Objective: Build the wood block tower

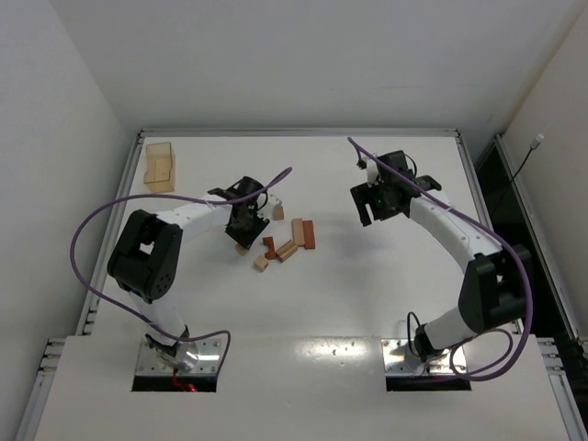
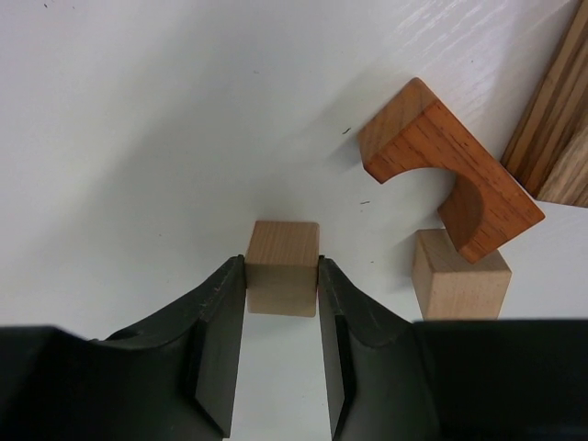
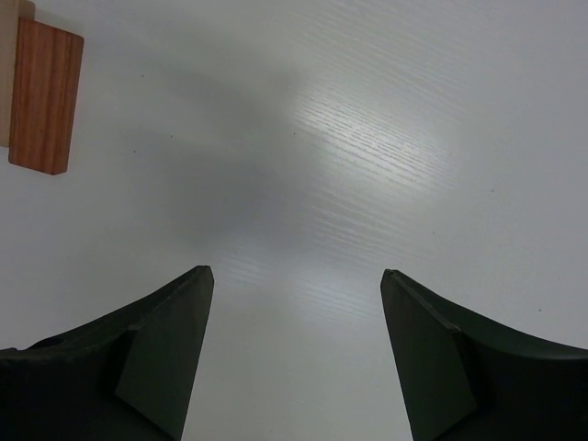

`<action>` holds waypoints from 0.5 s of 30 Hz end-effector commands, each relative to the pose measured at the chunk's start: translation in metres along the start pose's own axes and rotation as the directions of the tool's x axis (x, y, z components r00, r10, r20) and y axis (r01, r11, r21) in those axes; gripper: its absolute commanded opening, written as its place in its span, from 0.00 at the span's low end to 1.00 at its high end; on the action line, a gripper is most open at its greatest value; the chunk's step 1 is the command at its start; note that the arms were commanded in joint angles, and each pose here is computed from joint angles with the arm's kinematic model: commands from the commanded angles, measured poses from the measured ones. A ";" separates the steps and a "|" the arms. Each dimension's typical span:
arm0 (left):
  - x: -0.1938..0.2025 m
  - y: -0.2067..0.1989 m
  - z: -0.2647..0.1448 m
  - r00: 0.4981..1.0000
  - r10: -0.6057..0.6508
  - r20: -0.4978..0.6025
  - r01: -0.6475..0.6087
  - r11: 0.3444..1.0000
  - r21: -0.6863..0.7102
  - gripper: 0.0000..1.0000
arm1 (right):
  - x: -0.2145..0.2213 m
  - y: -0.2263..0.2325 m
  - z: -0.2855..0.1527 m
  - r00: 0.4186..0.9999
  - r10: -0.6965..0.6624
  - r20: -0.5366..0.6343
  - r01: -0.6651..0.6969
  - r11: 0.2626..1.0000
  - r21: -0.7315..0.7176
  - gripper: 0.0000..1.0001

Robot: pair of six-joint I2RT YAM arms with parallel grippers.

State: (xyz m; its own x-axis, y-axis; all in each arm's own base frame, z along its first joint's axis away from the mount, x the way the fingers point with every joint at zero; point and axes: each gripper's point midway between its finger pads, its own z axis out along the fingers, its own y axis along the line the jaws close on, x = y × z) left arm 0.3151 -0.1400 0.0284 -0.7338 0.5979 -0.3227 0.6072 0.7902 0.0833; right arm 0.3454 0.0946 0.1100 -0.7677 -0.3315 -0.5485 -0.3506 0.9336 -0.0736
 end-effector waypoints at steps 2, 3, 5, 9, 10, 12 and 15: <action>-0.014 -0.002 -0.005 1.000 -0.008 0.029 0.008 1.000 0.014 0.17 | -0.017 -0.006 -0.004 0.999 0.021 0.050 -0.021 1.000 0.006 0.70; -0.014 -0.002 -0.005 1.000 -0.008 0.029 0.008 1.000 0.014 0.12 | -0.017 -0.006 -0.004 0.999 0.021 0.050 -0.021 1.000 0.006 0.69; -0.012 -0.003 -0.008 0.999 -0.034 0.026 0.034 0.999 0.016 0.00 | -0.016 -0.009 -0.007 0.998 0.028 0.049 -0.029 1.000 0.011 0.69; -0.025 0.007 -0.030 0.979 -0.186 0.086 0.192 0.980 -0.060 0.00 | -0.018 -0.008 -0.010 0.997 0.037 0.061 -0.038 0.999 0.003 0.69; -0.034 0.010 -0.044 0.965 -0.222 0.137 0.232 0.970 -0.070 0.00 | -0.020 -0.008 -0.013 0.997 0.038 0.070 -0.038 0.999 0.003 0.69; -0.038 0.016 -0.055 0.932 -0.313 0.185 0.339 0.931 -0.133 0.00 | -0.024 -0.008 -0.017 0.995 0.047 0.093 -0.047 0.999 0.004 0.69; -0.045 0.028 -0.069 0.859 -0.427 0.283 0.494 0.838 -0.233 0.00 | -0.023 -0.008 -0.019 0.994 0.047 0.096 -0.047 0.999 0.005 0.69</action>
State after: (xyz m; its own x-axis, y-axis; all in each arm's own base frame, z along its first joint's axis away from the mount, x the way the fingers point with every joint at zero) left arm 0.3214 -0.1347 0.0646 -0.8399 0.3521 -0.4131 0.3307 0.9354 0.1250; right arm 0.3463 0.0884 0.1122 -0.7753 -0.3045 -0.5534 -0.3247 0.9436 -0.0643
